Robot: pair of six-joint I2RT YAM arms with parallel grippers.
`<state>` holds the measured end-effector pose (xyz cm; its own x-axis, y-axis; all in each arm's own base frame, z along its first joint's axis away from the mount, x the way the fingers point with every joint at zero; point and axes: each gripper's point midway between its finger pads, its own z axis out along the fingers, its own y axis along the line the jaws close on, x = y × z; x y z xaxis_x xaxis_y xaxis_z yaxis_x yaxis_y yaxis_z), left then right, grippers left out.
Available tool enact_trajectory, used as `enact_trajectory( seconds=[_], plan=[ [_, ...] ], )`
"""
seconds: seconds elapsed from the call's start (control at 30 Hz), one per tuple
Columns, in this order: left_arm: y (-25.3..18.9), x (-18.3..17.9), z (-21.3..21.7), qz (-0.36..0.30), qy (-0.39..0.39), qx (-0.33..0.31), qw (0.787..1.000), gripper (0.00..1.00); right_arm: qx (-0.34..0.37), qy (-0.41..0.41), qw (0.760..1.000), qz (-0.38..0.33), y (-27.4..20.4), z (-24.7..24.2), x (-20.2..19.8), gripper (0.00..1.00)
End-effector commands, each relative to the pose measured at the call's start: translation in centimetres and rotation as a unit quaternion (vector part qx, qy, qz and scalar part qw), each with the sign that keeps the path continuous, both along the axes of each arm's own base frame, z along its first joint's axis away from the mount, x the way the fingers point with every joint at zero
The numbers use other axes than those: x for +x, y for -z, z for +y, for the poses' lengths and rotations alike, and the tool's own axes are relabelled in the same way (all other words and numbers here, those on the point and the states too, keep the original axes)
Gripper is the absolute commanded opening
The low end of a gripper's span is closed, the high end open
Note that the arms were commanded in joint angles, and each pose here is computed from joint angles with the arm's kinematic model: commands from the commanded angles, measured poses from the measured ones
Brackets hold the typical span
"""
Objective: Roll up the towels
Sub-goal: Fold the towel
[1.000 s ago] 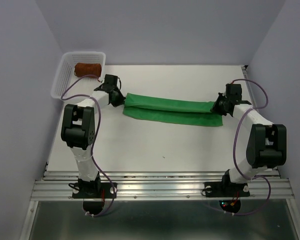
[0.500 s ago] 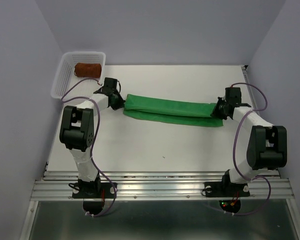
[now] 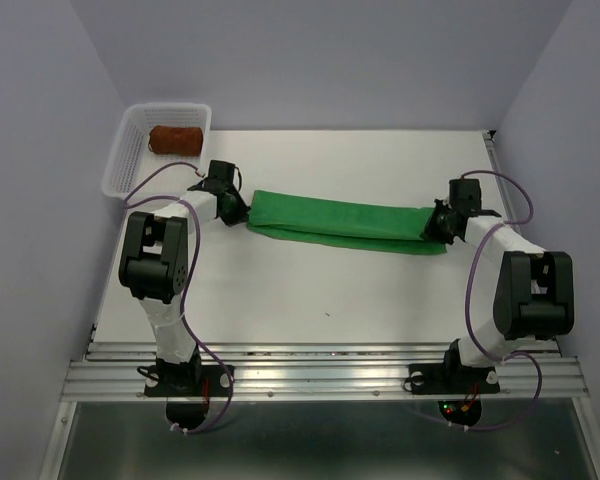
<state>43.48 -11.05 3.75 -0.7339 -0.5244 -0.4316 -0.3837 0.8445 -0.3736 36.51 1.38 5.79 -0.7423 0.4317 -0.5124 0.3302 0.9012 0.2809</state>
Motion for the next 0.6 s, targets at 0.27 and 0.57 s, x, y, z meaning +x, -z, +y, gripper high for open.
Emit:
enact_trajectory(
  seconds=[0.27, 0.57],
  plan=[
    [-0.1, -0.1, 1.7, -0.003, -0.013, 0.027, 1.000, 0.00, -0.018, 0.013, 1.000, 0.014, 1.3, -0.9, -0.4, 0.16],
    [-0.1, -1.8, 2.4, 0.013, -0.023, 0.041, 0.999, 0.54, -0.047, 0.055, 0.997, 0.038, 1.7, -2.4, -2.0, 0.39]
  ],
)
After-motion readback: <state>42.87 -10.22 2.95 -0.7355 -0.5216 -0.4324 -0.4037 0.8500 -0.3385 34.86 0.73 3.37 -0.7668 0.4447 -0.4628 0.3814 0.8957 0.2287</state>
